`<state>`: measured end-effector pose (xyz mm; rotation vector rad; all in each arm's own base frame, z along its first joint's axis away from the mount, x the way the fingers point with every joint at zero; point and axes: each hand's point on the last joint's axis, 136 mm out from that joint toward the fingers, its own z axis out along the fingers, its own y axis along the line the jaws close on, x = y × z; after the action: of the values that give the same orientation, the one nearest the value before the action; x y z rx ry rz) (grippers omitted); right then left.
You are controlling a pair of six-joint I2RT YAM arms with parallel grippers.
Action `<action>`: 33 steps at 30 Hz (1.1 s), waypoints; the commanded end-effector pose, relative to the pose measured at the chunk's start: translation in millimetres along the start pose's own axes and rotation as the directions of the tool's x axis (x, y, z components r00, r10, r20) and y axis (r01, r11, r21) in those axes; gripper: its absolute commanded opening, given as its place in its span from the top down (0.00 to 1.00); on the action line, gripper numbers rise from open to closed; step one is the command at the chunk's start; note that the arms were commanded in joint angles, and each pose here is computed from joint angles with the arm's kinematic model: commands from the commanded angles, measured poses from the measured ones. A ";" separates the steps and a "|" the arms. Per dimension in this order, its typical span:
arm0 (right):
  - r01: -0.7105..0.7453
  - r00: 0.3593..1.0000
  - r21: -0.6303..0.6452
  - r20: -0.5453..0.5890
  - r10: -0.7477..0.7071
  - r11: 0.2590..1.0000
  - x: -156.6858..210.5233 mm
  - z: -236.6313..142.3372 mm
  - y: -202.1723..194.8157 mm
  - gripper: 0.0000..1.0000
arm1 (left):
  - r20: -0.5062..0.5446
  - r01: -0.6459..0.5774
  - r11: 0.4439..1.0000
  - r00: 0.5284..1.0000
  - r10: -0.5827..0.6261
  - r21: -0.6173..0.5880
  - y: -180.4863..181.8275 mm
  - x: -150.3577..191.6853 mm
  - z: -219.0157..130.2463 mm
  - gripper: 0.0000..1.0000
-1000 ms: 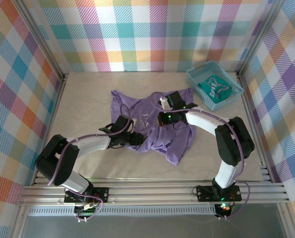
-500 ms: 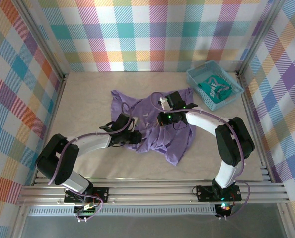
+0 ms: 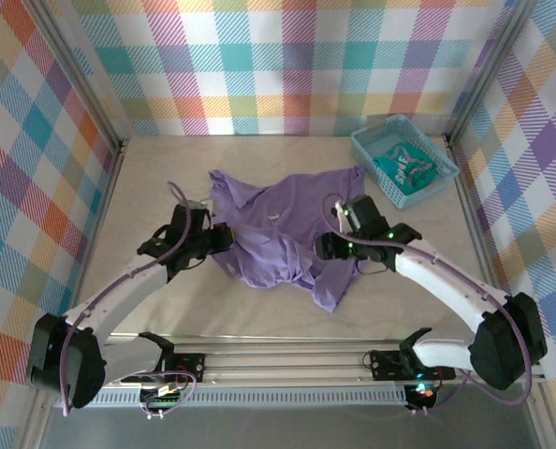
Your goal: Fold the inside-out t-shirt
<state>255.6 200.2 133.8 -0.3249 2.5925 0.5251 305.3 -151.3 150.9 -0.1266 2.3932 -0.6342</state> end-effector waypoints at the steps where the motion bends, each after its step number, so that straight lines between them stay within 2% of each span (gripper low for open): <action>1: -0.108 0.983 0.067 -0.142 0.116 0.992 51.7 25.1 -9.0 0.33 | -0.013 0.092 0.996 0.996 -0.092 -0.011 9.4 -0.6 -14.3 1.00; 6: -0.113 0.972 0.070 -0.197 0.125 0.991 63.6 68.5 3.8 0.36 | 0.028 0.104 0.994 0.994 -0.103 -0.036 14.9 -17.0 -33.8 1.00; 7: -0.109 0.969 0.081 -0.212 0.124 0.991 67.3 75.4 2.5 0.42 | 0.040 0.109 0.993 0.993 -0.108 -0.038 15.6 -20.7 -38.2 1.00; 10: -0.038 0.982 0.177 -0.177 0.070 0.984 56.6 69.2 -14.2 0.76 | 0.084 0.145 0.989 0.986 -0.141 -0.041 19.5 -33.7 -52.2 1.00; 12: 0.012 0.996 0.225 -0.091 0.009 0.974 30.4 43.5 -22.4 0.89 | 0.131 0.193 0.981 0.973 -0.189 -0.017 20.4 -47.6 -65.8 1.00; 14: 0.013 1.000 0.200 0.018 -0.017 0.980 -4.4 9.9 -24.9 0.98 | 0.197 0.266 0.963 0.943 -0.267 0.029 23.5 -69.0 -85.0 1.00; 17: 0.009 0.982 0.094 0.188 -0.026 0.996 -51.7 -37.0 -19.0 1.00 | 0.260 0.368 0.919 0.882 -0.392 0.138 26.9 -103.4 -114.6 1.00; 19: 0.025 0.965 0.033 0.259 -0.033 0.999 -74.9 -60.6 -11.8 1.00 | 0.282 0.425 0.883 0.838 -0.467 0.199 33.8 -124.5 -133.4 1.00; 23: 0.070 0.942 -0.056 0.333 -0.048 0.996 -103.9 -94.7 5.6 1.00 | 0.362 0.482 0.828 0.746 -0.559 0.285 55.7 -165.3 -182.7 1.00; 25: 0.079 0.934 -0.080 0.353 -0.046 0.994 -109.7 -104.2 8.9 1.00 | 0.404 0.498 0.832 0.727 -0.555 0.245 68.0 -173.2 -194.6 1.00; 29: 0.062 0.958 -0.100 0.284 -0.032 0.993 -100.3 -86.5 7.4 0.99 | 0.441 0.518 0.823 0.697 -0.565 0.234 87.4 -177.4 -190.5 1.00; 33: -0.023 0.986 0.020 0.163 0.020 1.000 -83.0 -35.5 -26.1 0.98 | 0.405 0.513 0.841 0.742 -0.534 0.171 97.9 -166.0 -169.9 1.00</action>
<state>318.9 181.3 242.4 -0.2652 2.3055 0.5910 335.2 48.4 330.3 -0.8845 1.8301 -0.8177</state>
